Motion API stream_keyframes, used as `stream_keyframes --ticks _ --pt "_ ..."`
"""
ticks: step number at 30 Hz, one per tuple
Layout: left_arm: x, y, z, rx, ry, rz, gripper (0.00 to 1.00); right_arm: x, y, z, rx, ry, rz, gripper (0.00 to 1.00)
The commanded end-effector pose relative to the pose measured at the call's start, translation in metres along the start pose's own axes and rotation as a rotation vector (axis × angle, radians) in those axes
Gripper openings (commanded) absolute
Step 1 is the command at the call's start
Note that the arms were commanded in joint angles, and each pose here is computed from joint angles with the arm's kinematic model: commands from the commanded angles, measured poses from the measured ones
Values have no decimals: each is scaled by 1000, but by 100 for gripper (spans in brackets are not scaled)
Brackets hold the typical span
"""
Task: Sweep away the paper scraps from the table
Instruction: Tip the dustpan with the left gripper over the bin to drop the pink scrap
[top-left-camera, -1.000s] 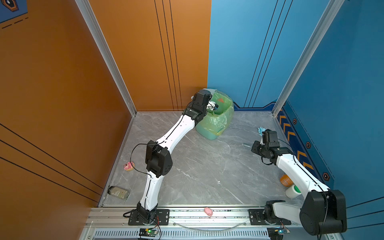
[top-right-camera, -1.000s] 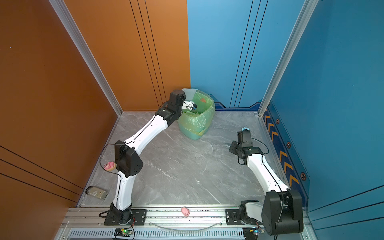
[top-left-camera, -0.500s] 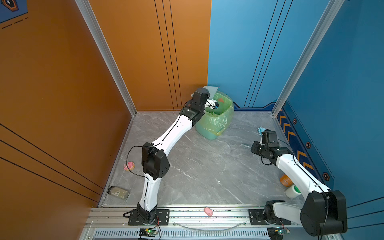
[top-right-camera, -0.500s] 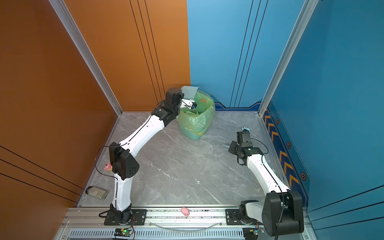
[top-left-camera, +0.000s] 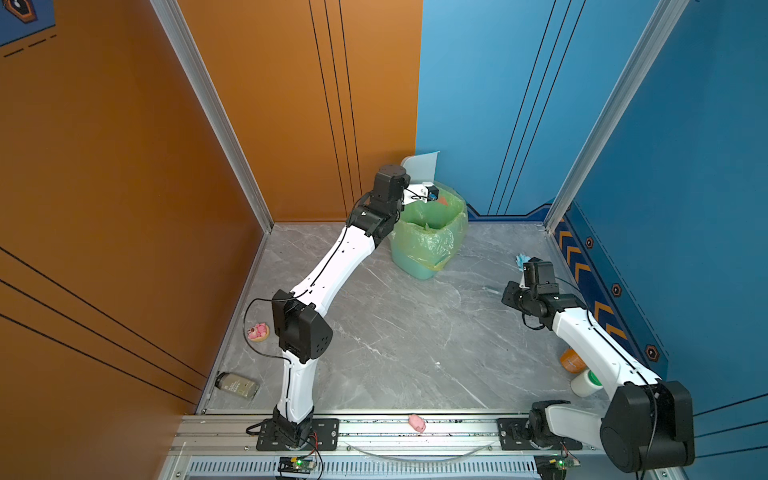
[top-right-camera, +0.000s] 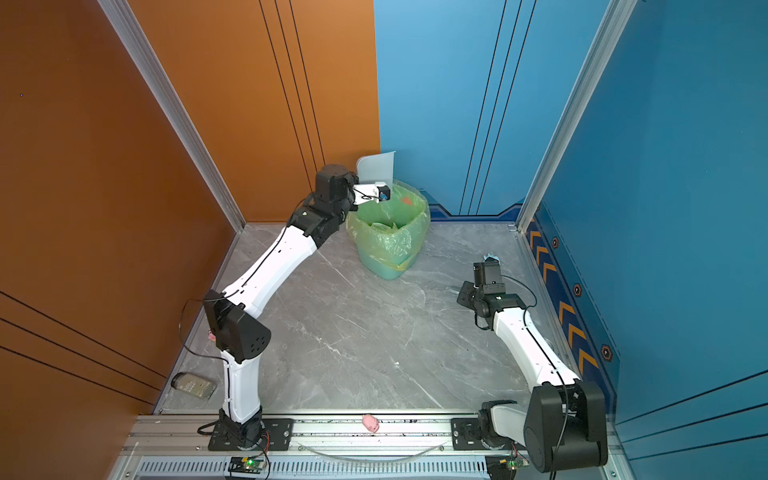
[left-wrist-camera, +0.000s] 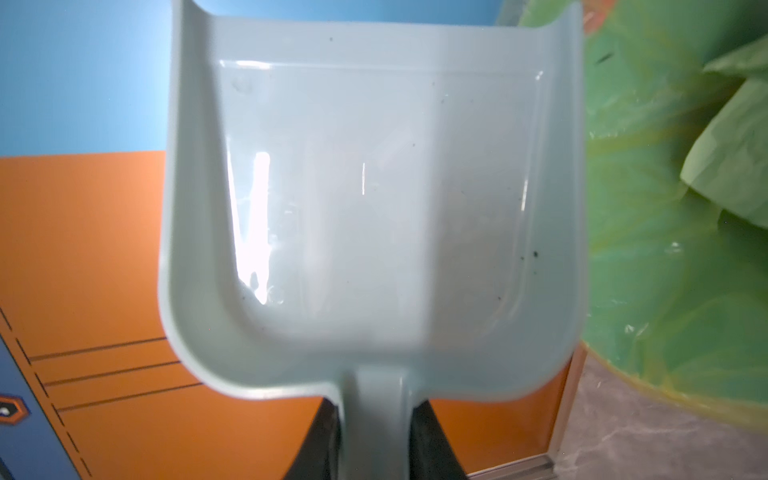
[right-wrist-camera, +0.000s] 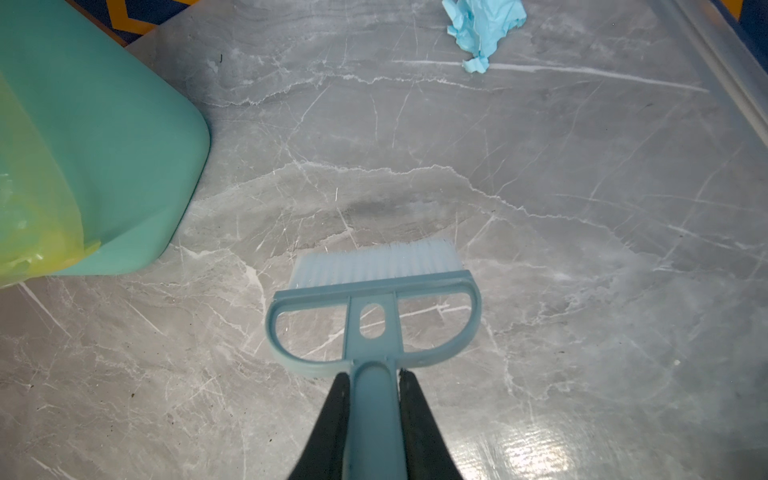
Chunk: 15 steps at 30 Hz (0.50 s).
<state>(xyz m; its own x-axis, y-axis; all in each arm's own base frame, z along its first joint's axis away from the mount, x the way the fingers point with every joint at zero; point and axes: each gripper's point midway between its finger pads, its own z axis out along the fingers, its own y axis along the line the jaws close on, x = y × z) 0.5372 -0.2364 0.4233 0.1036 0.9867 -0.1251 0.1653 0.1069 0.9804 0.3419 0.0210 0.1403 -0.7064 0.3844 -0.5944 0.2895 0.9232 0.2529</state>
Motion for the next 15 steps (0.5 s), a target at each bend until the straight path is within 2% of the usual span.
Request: stream_keyframes --ticks 1,11,15 --pt "-5 26 -31 -4 -125 -220 0 -21 1 -7 24 -54 -19 0" --pt "-3 18 -90 87 -231 -590 0 -72 -3 -10 14 -152 52 0" --pt "1 13 -121 128 -281 -685 0 -97 -10 -15 23 -219 88 0"
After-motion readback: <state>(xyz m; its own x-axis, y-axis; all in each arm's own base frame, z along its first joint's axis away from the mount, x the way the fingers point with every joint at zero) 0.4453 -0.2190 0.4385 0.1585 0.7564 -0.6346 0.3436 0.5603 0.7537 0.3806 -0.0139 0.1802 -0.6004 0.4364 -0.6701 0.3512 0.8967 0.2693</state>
